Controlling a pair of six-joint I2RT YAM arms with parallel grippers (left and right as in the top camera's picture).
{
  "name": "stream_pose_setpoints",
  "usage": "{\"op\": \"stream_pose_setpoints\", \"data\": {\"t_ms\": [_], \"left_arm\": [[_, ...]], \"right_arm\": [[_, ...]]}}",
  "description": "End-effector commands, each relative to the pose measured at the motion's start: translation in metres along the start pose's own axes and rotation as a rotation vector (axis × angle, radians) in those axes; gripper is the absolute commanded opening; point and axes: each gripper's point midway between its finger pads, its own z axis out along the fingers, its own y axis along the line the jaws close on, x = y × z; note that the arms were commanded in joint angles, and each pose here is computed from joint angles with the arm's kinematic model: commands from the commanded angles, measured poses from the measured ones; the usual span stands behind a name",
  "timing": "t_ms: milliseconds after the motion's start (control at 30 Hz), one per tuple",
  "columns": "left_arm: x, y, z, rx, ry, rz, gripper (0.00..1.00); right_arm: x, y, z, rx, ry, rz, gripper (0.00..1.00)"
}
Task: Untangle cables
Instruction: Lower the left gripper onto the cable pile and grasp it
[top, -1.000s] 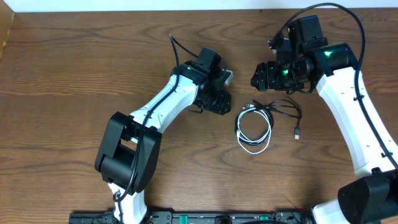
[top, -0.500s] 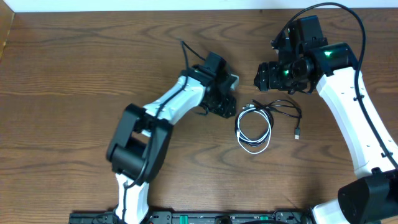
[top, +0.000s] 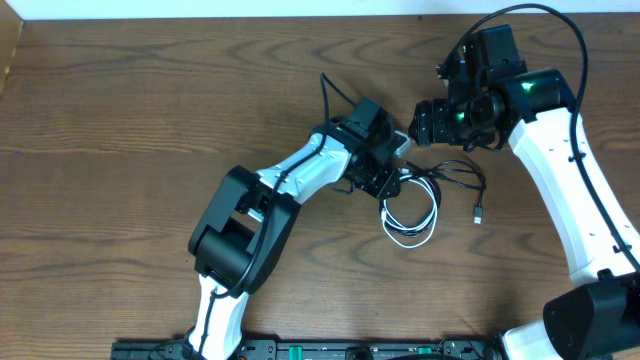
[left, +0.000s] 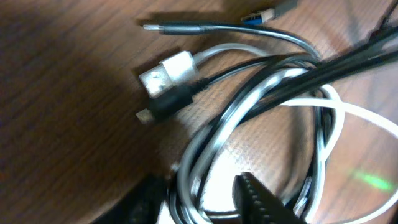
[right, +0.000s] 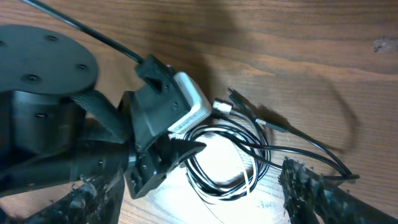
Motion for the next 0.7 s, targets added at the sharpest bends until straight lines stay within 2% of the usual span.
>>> {"op": "stream_pose_setpoints", "data": {"t_ms": [0, 67, 233, 333, 400, 533, 667], "left_arm": [[0.011, 0.016, 0.015, -0.054, 0.043, -0.009, 0.19], [0.01, 0.018, 0.013, -0.056, 0.038, -0.017, 0.08], [-0.009, 0.011, -0.02, -0.066, -0.036, -0.019, 0.07], [-0.032, 0.003, -0.074, -0.149, -0.156, -0.044, 0.08], [-0.047, -0.02, -0.117, -0.144, -0.264, -0.04, 0.08], [-0.056, -0.044, -0.158, -0.121, -0.363, -0.063, 0.07], [-0.056, -0.056, -0.18, -0.115, -0.406, -0.059, 0.08]], "right_arm": [[-0.003, -0.005, -0.006, 0.015, -0.02, 0.013, 0.75], [-0.005, -0.01, -0.007, 0.019, -0.024, 0.047, 0.74], [-0.01, -0.029, -0.011, 0.034, -0.042, 0.161, 0.73], [-0.013, -0.038, -0.014, 0.034, -0.05, 0.194, 0.72], [-0.013, -0.038, -0.014, 0.035, -0.05, 0.186, 0.72], [-0.013, -0.039, -0.01, 0.036, -0.043, 0.186, 0.75], [-0.014, -0.041, 0.001, 0.038, -0.021, 0.188, 0.75]]}}
